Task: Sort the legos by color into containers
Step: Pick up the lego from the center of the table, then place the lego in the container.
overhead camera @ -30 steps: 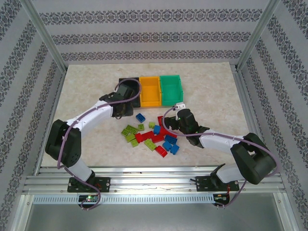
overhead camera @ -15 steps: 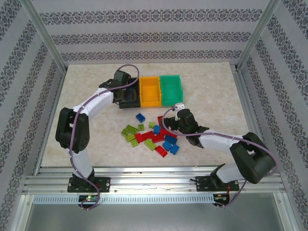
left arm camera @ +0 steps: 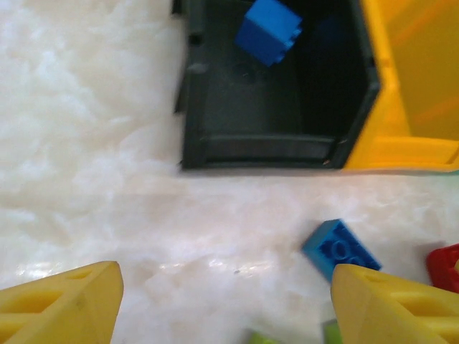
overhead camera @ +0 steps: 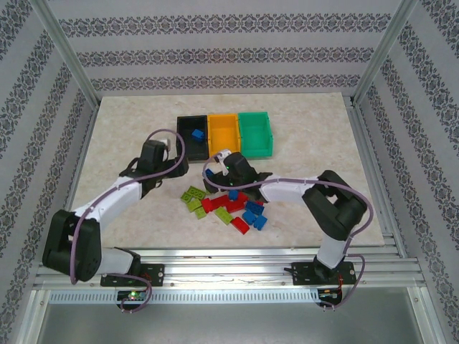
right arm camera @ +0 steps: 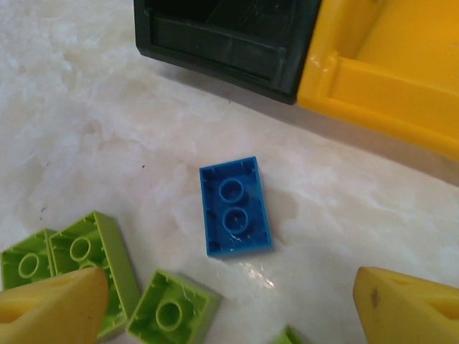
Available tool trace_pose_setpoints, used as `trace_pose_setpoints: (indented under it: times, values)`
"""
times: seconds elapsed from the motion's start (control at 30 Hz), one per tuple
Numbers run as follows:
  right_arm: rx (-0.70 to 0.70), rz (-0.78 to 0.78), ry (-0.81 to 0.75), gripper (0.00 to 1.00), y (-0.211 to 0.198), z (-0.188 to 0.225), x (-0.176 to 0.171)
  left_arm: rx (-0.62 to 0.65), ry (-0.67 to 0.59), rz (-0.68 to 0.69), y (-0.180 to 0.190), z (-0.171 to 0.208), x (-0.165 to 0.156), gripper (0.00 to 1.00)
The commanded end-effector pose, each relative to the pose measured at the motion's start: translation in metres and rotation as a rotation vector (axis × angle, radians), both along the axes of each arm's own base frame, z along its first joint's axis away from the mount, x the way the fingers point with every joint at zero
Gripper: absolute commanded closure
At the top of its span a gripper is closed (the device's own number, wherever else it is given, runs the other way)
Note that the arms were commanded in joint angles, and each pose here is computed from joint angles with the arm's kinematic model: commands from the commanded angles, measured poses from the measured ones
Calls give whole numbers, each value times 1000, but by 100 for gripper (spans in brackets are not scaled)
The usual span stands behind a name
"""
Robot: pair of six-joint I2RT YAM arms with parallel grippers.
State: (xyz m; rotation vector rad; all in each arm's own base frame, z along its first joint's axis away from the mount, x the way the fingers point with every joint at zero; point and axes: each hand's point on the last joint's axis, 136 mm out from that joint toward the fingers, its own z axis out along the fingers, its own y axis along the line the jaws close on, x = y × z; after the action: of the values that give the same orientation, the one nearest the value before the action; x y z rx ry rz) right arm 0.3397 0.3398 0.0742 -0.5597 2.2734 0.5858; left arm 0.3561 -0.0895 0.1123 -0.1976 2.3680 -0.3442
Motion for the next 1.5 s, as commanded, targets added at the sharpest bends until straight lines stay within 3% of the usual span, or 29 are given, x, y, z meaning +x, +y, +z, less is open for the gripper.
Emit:
trace_pose_setpoints:
  times: [0.0, 0.23, 0.5, 0.67, 0.7, 0.9, 1.13, 1.23, 1.3, 1.47]
  values:
    - [-93, 12, 56, 12, 2, -17, 3, -69, -88, 22, 12, 5, -1, 24]
    - [-166, 12, 146, 23, 17, -37, 12, -102, -137, 64, 34, -1, -18, 24]
    - [-221, 10, 194, 43, 29, -52, 14, -171, -125, 52, 31, 0, -19, 24]
    - [-222, 16, 212, 69, 33, -48, 15, -178, -123, 53, 31, -1, -20, 24]
    - [-214, 19, 209, 71, 35, -43, 14, -179, -124, 53, 31, -1, -21, 24]
    - [-158, 27, 90, 71, 50, 20, 29, -171, -131, 62, 34, -1, -20, 24]
    - [-114, -29, 16, 70, 64, 66, 89, -175, -122, 63, 34, -7, -19, 23]
    - [-105, -57, 20, 50, 64, 74, 111, -180, -105, 58, 33, -12, -18, 23]
    - [-103, -44, 38, 43, 65, 74, 112, -186, -95, 50, 31, -15, -17, 23]
    - [-132, -8, 47, 43, 58, 73, 80, -208, -92, 38, 27, -16, -16, 22]
